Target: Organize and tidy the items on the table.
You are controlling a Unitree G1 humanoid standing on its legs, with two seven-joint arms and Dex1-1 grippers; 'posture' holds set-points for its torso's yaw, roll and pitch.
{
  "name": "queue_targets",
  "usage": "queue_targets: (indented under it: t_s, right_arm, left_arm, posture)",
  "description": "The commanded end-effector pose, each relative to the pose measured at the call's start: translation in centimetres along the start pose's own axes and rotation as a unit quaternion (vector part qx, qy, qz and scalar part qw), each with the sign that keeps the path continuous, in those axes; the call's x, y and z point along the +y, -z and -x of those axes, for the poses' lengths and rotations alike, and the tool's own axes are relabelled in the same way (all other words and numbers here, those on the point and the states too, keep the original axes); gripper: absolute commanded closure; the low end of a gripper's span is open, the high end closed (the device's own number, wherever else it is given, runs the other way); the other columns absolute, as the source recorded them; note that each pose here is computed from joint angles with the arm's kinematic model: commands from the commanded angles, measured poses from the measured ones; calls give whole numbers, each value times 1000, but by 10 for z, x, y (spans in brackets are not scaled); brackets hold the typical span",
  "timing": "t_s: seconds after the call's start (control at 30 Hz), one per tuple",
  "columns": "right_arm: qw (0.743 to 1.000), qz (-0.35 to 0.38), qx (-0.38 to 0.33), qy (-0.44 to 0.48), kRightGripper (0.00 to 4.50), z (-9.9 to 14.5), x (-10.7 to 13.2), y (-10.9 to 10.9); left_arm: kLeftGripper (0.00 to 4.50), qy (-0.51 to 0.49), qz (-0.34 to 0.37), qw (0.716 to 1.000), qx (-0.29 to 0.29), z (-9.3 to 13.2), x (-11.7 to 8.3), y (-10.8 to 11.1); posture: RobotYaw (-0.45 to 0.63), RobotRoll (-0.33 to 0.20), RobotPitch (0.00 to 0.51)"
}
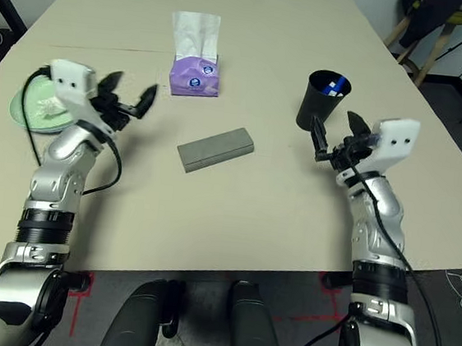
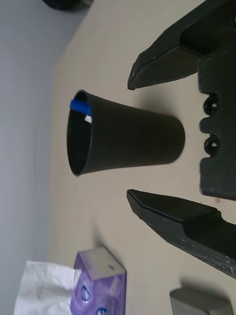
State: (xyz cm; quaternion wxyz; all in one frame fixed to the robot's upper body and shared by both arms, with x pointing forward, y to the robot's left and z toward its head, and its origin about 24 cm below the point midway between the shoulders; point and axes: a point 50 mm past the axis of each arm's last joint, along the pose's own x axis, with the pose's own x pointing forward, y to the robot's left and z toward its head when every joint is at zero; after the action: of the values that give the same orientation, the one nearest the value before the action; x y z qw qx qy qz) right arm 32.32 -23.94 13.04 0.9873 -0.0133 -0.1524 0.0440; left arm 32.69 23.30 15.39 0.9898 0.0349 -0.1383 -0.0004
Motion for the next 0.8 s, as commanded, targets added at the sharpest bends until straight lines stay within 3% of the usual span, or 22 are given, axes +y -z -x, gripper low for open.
queue_targets:
  t_s: [0.03, 0.17, 0.37, 0.8]
  right_arm:
    - [1000, -1, -1, 20, 56, -4, -3, 4]
    - [1000, -15, -5, 1, 56, -3, -5, 9]
    - [1000, -19, 2, 13, 56, -4, -8, 12]
    - [1000, -20, 2, 24, 56, -7, -6, 8]
  left_arm:
    - [0, -37, -16, 999, -5, 13, 19, 2]
    - [0, -36, -36, 999, 14, 35, 40, 12]
    - [0, -52, -41, 997, 27, 48, 59, 16]
    - [0, -46, -24, 998, 30, 44, 59, 18]
  posture:
    - [47, 0, 105]
    - [65, 0, 104]
    - [73, 0, 104]
    - [60, 0, 101]
